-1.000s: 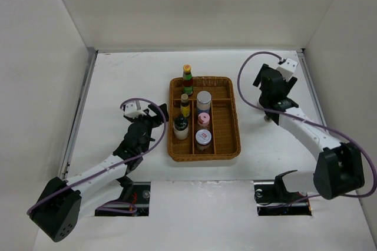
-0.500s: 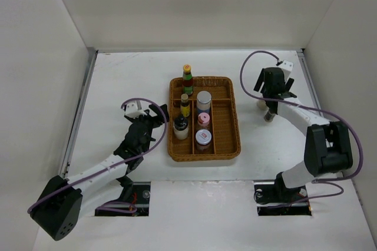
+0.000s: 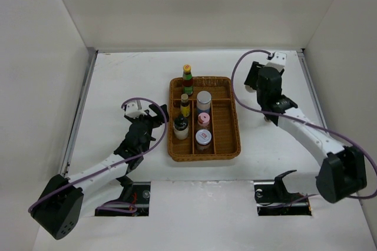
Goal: Organize the condiment bottles
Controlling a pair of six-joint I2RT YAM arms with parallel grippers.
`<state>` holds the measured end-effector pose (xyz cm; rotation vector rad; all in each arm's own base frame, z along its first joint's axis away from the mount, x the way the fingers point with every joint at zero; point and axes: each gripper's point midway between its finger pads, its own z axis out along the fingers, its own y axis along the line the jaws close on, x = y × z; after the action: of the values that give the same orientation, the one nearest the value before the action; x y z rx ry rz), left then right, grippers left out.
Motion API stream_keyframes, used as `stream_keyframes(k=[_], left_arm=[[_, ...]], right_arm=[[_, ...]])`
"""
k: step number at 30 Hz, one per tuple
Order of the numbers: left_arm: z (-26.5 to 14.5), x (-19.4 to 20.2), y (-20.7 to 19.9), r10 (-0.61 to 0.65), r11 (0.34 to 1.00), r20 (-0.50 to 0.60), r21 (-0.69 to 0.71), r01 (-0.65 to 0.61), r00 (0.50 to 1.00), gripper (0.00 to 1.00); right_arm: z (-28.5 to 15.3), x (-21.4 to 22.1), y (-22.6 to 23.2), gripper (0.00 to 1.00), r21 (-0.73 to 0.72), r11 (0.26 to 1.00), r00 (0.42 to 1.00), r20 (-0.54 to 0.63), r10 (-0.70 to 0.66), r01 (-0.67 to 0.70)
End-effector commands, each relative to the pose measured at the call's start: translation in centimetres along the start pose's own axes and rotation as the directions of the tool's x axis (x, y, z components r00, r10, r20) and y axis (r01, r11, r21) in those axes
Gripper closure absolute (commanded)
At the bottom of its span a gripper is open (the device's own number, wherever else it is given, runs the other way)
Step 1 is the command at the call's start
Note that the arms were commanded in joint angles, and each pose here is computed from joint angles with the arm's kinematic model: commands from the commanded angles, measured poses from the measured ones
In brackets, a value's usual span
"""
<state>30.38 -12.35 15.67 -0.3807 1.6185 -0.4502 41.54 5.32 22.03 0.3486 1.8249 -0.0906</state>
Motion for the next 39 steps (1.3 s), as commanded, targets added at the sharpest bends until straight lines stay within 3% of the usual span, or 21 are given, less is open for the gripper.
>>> stream_keyframes(k=[1,6,10,19,24,27,31,36,39], left_arm=[[0.0,-1.6,-0.5,-0.043,0.999,0.052,0.023,0.042,0.998,0.15],[0.2,-1.5,-0.3,-0.04,0.999,0.046,0.016,0.039,0.998,0.15],[0.2,-1.7,-0.3,-0.041,0.999,0.052,0.016,0.041,0.998,0.15],[0.0,-1.8,-0.3,-0.044,0.999,0.055,0.017,0.044,0.998,0.15],[0.2,-1.5,-0.2,-0.04,0.999,0.048,0.013,0.039,0.998,0.15],[0.2,-1.8,-0.3,-0.043,0.999,0.055,0.017,0.042,0.998,0.15],[0.0,-1.9,-0.3,-0.047,0.999,0.06,0.021,0.046,0.997,0.15],[0.1,-1.8,-0.3,-0.044,0.999,0.054,0.017,0.044,0.998,0.15],[0.1,-1.8,-0.4,-0.045,0.999,0.055,0.02,0.044,0.997,0.15]], right_arm=[[-4.7,-6.9,4.5,0.5,-0.164,0.984,0.973,0.203,0.109,-0.076],[-8.7,-3.9,9.7,0.49,-0.341,0.937,0.983,0.133,0.124,-0.072],[-10.1,-1.1,12.1,0.49,-0.401,0.914,0.991,0.087,0.104,-0.061],[-8.0,6.4,13.6,0.49,-0.402,0.915,0.999,-0.035,0.015,-0.028],[-6.9,6.9,14.3,0.47,-0.395,0.918,1.0,-0.014,0.022,-0.026],[-6.4,7.6,14.4,0.37,-0.381,0.924,1.0,-0.022,0.009,-0.017],[-6.1,8.6,13.9,0.14,-0.363,0.932,0.999,-0.036,-0.014,0.0],[-8.0,5.8,11.9,0.1,-0.365,0.929,0.998,0.006,0.064,-0.057],[-8.8,2.6,8.0,0.11,-0.313,0.939,0.983,0.07,0.171,-0.141]])
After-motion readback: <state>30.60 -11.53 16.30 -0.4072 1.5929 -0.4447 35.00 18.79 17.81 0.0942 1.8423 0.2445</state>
